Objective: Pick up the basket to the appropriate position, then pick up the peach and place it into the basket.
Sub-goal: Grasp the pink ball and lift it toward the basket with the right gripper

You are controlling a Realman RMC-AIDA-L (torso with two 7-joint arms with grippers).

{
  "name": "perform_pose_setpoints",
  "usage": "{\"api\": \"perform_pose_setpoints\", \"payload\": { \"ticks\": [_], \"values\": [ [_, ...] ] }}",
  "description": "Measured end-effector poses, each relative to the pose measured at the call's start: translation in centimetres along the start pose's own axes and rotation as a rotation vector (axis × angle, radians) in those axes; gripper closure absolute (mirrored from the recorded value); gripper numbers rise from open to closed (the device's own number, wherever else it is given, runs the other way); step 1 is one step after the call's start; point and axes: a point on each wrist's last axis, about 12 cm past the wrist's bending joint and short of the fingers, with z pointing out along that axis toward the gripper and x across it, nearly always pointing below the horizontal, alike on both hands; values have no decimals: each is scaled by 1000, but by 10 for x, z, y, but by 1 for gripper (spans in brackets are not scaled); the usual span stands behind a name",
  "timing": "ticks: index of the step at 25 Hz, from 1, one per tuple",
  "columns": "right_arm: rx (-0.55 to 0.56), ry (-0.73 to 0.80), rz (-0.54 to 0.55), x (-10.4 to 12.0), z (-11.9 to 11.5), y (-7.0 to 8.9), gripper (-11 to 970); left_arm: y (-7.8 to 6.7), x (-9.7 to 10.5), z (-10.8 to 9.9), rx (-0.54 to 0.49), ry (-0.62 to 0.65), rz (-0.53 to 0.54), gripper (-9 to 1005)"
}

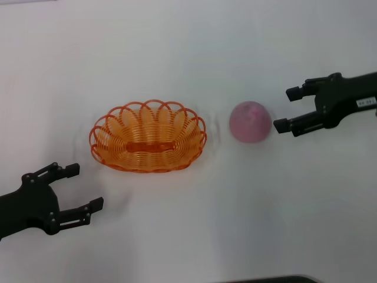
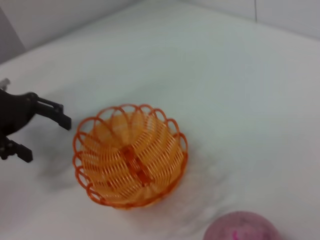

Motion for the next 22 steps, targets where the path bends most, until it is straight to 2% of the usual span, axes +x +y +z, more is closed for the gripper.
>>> {"api": "perform_pose_setpoints", "payload": {
  "ticks": [6,14,17,22],
  "values": [
    [18,201,-10,-39,4,-7,9,0,0,-1,3,0,0,93],
    [23,391,-276,-79,18,-1,9,0,-1,0,7,0,3,94],
    [23,431,-335,-88,24,2,12,0,-1,0,7,3,2,94],
    [24,460,-374,-91,32,5,19,0,-1,-1,7,5,1,93]
  ]
}}
